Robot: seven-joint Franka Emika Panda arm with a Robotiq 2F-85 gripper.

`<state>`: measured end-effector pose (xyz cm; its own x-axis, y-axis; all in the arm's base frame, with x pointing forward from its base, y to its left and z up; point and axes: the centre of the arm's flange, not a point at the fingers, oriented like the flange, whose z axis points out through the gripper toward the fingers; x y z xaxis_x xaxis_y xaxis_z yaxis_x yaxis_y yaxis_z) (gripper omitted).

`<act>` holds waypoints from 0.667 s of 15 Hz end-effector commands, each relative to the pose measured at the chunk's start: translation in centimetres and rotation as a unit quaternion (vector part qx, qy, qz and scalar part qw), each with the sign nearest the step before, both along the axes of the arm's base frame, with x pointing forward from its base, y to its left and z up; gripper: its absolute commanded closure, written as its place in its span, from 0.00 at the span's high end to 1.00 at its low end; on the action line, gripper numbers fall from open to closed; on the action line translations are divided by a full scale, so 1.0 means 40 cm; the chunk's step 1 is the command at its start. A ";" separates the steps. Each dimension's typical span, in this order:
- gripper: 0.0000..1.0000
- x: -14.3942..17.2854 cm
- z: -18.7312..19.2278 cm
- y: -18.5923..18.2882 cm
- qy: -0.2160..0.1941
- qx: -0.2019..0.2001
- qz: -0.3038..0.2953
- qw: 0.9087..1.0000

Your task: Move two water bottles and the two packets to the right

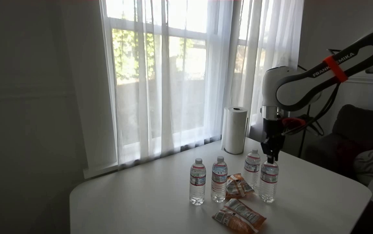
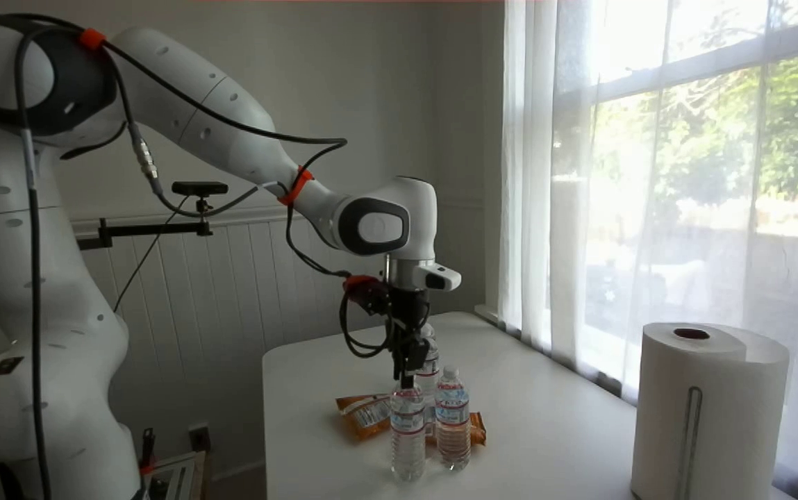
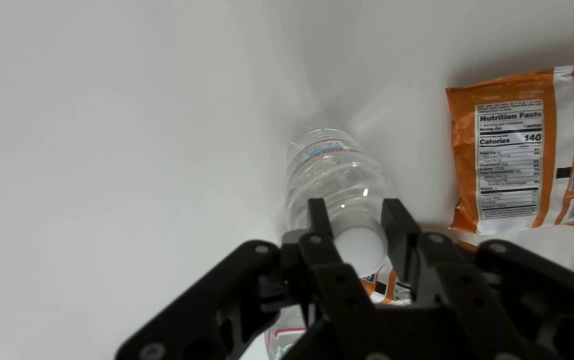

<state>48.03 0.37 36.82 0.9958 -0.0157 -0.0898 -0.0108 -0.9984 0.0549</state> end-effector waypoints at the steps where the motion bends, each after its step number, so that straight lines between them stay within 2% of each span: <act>1: 0.08 -0.043 0.066 -0.050 -0.006 -0.006 -0.002 1.000; 6: 0.08 -0.065 0.108 -0.158 -0.033 -0.010 -0.035 0.999; 10: 0.08 -0.071 0.118 -0.241 -0.037 0.001 -0.072 0.997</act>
